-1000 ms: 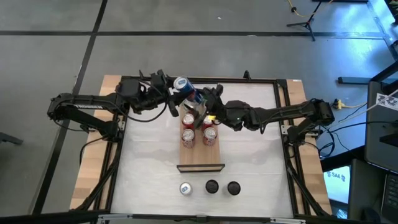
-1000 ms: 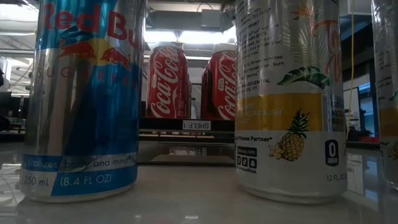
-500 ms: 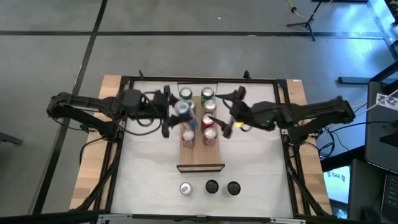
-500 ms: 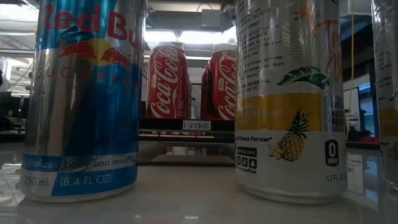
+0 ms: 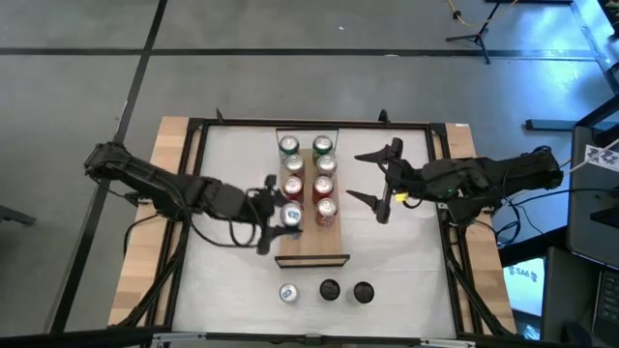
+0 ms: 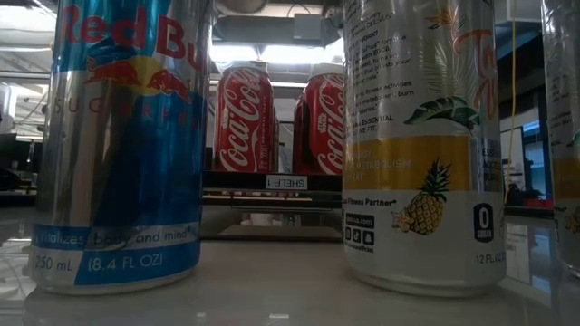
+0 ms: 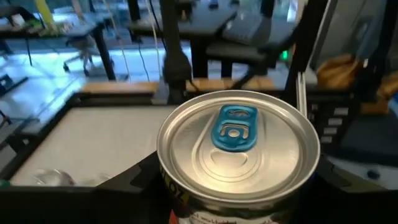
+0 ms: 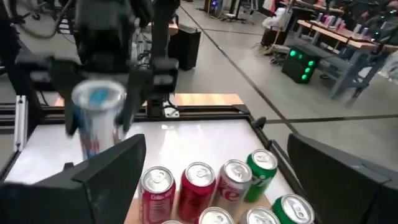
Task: Place canned beverage on shelf
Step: Put the top blue soda can on the shelf
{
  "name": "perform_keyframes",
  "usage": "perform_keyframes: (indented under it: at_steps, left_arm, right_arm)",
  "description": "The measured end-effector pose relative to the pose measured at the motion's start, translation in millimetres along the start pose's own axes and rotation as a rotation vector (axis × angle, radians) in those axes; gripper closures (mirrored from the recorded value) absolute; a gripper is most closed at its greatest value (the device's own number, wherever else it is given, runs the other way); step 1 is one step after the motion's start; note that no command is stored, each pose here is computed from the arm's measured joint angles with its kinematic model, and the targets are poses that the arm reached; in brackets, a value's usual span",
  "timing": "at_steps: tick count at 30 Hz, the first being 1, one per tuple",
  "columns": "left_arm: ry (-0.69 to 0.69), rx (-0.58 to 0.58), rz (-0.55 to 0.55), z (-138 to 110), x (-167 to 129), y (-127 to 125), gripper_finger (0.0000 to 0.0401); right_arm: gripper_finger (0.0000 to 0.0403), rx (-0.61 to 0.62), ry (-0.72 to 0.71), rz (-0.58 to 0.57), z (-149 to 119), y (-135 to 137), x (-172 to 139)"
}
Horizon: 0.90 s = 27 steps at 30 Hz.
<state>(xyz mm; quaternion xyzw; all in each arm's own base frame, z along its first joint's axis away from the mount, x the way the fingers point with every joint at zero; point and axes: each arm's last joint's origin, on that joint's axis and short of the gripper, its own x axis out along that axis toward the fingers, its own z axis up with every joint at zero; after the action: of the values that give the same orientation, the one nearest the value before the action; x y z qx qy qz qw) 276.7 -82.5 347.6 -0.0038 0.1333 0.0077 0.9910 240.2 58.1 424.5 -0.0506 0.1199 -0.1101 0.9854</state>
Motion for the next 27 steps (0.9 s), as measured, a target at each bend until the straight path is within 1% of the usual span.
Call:
perform_keyframes:
  at_steps: [3, 7, 10, 17, 23, 27]
  left_arm:
    - [0.050, 0.014, 0.001, -11, 13, -7, 0.0179]
    - [0.087, -0.014, 0.011, -20, 25, -11, 0.0179]
    - [0.110, -0.012, 0.013, -26, 33, -13, 0.0179]
    - [0.103, -0.006, 0.007, -33, 47, -18, 0.0178]
    - [0.116, -0.003, 0.006, -40, 56, -20, 0.0178]
    - [0.123, -0.001, 0.006, -42, 58, -21, 0.0178]
  right_arm:
    - [0.0017, -0.007, 0.015, 0.035, -2, 4, 5]
    - [0.0017, -0.015, 0.033, 0.110, -5, 9, 10]
    - [0.0017, -0.017, 0.040, 0.165, -6, 12, 13]
    - [0.0017, -0.028, 0.071, 0.240, -12, 20, 23]
    - [0.0017, -0.041, 0.117, 0.331, -20, 31, 37]
    - [0.0017, -0.054, 0.159, 0.362, -29, 40, 51]
